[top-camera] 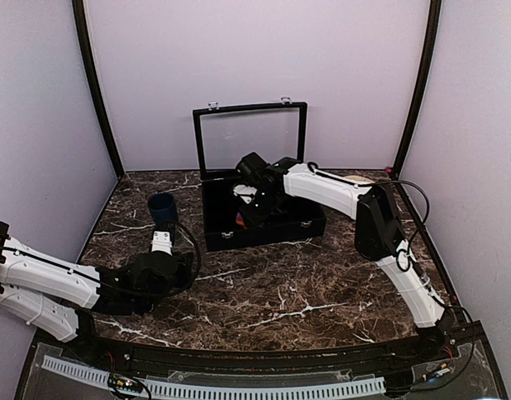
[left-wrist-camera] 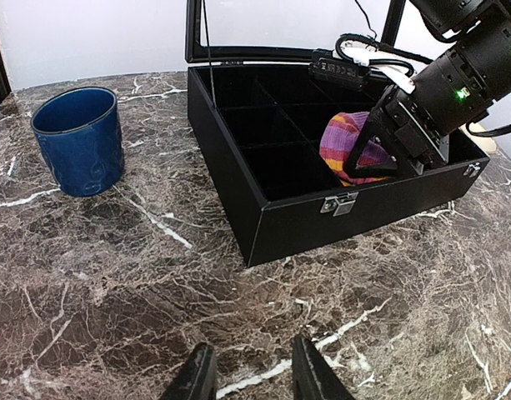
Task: Roll the socks
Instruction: Place the sock in the storage box.
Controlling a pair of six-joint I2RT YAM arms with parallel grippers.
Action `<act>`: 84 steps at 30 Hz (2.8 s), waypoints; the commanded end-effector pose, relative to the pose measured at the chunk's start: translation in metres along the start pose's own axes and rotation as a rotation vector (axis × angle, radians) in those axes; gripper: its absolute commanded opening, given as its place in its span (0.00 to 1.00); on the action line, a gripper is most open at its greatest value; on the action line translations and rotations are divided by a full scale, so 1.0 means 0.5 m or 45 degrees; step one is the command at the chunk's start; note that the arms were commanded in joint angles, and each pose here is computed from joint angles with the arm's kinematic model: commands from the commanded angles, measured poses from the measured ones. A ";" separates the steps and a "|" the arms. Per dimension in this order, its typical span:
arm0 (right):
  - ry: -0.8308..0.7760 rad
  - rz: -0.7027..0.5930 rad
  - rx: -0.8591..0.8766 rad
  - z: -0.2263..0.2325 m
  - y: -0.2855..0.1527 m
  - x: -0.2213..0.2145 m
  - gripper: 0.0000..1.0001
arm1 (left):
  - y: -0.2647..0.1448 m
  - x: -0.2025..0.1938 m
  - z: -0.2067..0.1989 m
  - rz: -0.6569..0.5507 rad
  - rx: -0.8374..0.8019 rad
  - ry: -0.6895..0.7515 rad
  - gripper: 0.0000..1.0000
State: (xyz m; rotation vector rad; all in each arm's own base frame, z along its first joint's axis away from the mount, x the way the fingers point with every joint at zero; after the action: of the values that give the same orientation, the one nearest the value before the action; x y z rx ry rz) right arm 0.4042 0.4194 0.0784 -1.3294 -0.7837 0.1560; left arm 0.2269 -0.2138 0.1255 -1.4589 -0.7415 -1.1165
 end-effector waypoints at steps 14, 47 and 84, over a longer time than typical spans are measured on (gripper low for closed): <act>-0.007 0.147 0.015 0.008 -0.012 -0.079 0.46 | -0.001 0.026 -0.016 -0.016 -0.044 -0.040 0.31; 0.073 -0.181 0.069 0.016 -0.136 0.022 0.51 | -0.001 0.036 -0.020 -0.011 -0.038 -0.040 0.41; 0.163 -0.167 0.023 -0.048 -0.016 0.049 0.13 | -0.005 0.023 -0.008 -0.003 -0.028 -0.062 0.57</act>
State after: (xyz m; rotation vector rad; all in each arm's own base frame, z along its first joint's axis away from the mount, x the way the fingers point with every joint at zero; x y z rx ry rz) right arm 0.4323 0.4011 0.1046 -1.3007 -0.7721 -0.0705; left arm 0.2273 -0.2222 0.1342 -1.5106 -0.7488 -1.1031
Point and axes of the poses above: each gripper's point midway between its finger pads, its own y axis out along the fingers, its own z axis along the line the jaws close on, x = y × z, the point moved 2 cm from there along -y, back along the fingers, and after that the axes turned 12 degrees about y, right-handed, at the moved point
